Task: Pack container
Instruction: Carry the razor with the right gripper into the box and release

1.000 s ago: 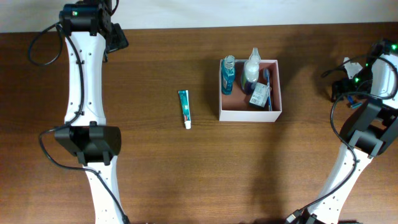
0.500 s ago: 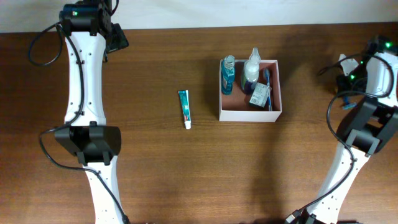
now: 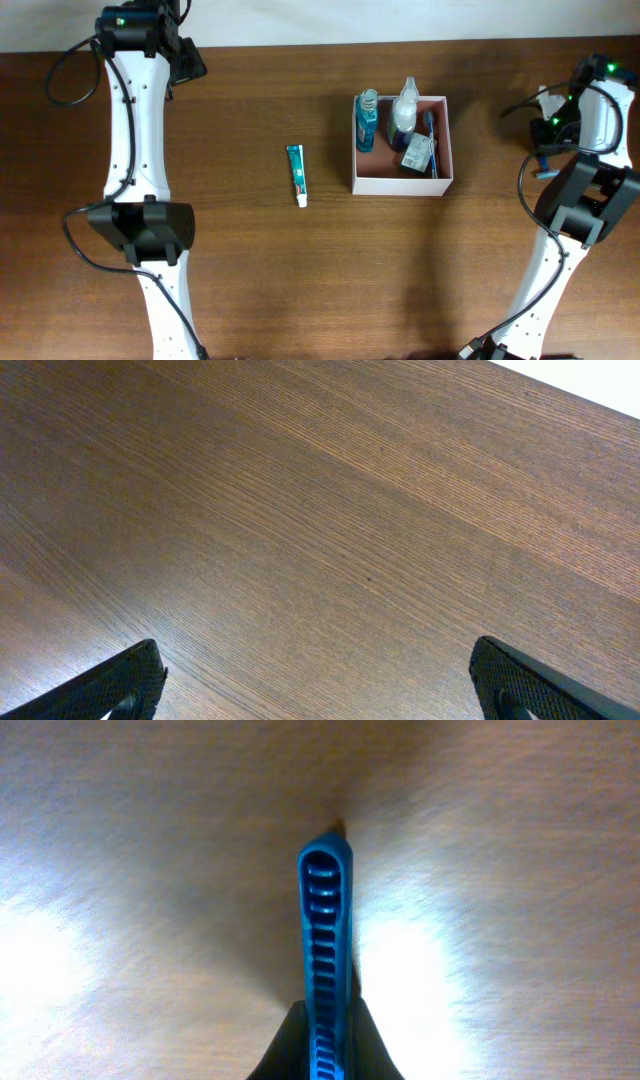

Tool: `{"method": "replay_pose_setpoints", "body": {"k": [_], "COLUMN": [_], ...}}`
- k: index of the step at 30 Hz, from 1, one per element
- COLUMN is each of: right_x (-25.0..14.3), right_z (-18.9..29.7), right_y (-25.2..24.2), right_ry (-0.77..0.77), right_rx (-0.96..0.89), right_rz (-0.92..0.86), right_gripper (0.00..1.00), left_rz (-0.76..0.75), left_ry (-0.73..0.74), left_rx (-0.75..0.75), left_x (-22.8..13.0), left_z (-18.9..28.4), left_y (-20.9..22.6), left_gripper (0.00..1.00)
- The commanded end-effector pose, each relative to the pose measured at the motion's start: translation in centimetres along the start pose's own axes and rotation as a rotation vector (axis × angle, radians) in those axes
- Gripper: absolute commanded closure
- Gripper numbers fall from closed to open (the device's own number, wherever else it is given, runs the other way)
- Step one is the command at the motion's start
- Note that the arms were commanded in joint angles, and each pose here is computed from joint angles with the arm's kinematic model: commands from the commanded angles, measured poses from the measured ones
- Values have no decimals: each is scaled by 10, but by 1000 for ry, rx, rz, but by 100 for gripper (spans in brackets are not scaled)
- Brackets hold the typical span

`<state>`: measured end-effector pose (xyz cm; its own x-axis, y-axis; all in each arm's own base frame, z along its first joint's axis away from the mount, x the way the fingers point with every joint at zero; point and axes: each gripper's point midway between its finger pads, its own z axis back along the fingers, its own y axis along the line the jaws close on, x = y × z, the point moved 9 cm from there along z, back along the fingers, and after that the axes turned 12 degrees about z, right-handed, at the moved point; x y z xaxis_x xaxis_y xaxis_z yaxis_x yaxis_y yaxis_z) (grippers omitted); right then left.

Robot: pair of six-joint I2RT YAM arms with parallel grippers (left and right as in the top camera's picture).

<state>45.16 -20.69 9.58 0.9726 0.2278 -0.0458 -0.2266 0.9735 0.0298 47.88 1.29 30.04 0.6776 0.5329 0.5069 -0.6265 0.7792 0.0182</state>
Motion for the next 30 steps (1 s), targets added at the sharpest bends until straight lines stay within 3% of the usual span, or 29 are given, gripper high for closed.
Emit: {"method": "replay_pose_setpoints", "body": {"k": [1, 6, 8, 15, 20, 30], "right_x": [16, 15, 20, 27, 30, 51], "right_z": [20, 61, 77, 126, 166, 160], "right_y": [23, 46, 53, 88, 130, 196], "right_ry": [-41, -34, -84, -235, -349, -293], "right_rx": [37, 50, 49, 163, 297, 326], "right_rz": [-7, -39, -129, -204, -162, -47], "right_gripper": [96, 96, 96, 96, 96, 96], "left_rz": [10, 10, 10, 10, 10, 10], "left_ry": [3, 4, 3, 3, 3, 4], "left_rx": [12, 12, 12, 12, 12, 12], "left_x": [0, 0, 0, 0, 0, 0], "left_z": [-4, -4, -4, -4, -4, -4], "left_y": [0, 0, 0, 0, 0, 0], "left_gripper": [1, 1, 1, 0, 1, 1]}}
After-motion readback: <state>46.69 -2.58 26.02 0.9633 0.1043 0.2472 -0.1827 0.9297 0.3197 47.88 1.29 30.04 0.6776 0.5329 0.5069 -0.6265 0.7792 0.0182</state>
